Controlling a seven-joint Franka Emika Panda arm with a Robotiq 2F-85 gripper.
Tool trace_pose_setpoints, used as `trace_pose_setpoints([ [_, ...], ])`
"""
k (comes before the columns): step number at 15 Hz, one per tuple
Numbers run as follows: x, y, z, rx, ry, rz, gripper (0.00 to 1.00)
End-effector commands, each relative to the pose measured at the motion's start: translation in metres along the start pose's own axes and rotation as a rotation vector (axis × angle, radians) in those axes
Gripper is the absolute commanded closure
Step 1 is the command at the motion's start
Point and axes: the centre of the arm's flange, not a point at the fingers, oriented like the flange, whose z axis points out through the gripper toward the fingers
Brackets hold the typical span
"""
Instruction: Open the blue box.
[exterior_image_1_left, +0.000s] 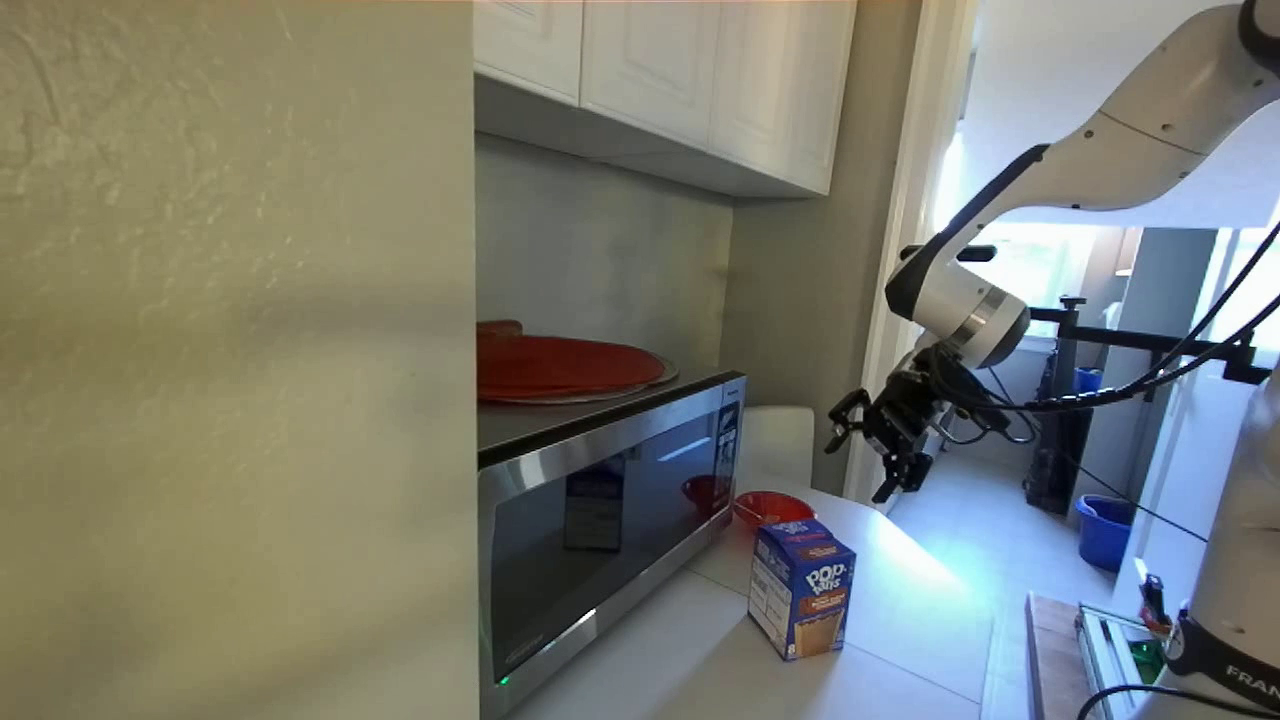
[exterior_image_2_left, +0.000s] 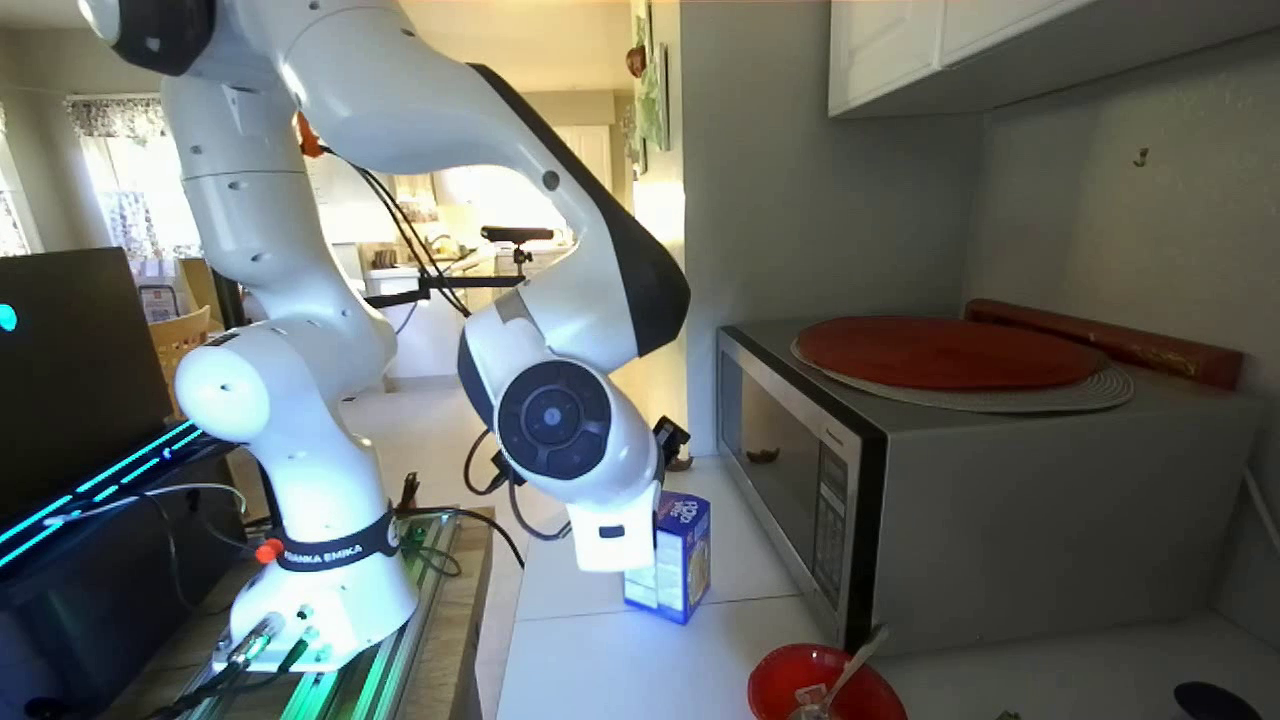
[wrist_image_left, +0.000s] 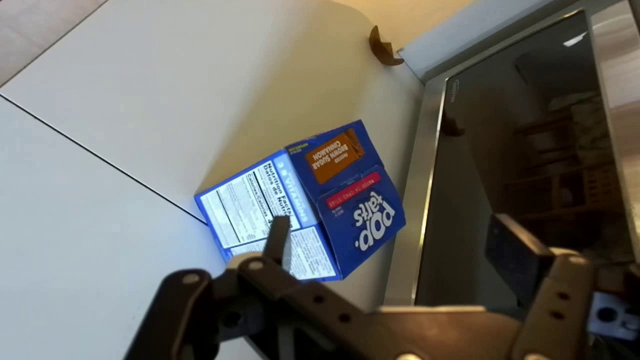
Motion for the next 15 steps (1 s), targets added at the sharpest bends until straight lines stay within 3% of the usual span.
trace_pose_setpoints([
  [1,0.021,0.011,0.011,0.09,-0.018,-0.002,0.0],
  [9,0.012,0.049,0.049,0.113,-0.131,-0.226,0.0],
  [15,0.006,0.048,0.072,0.151,-0.212,-0.364,0.0],
])
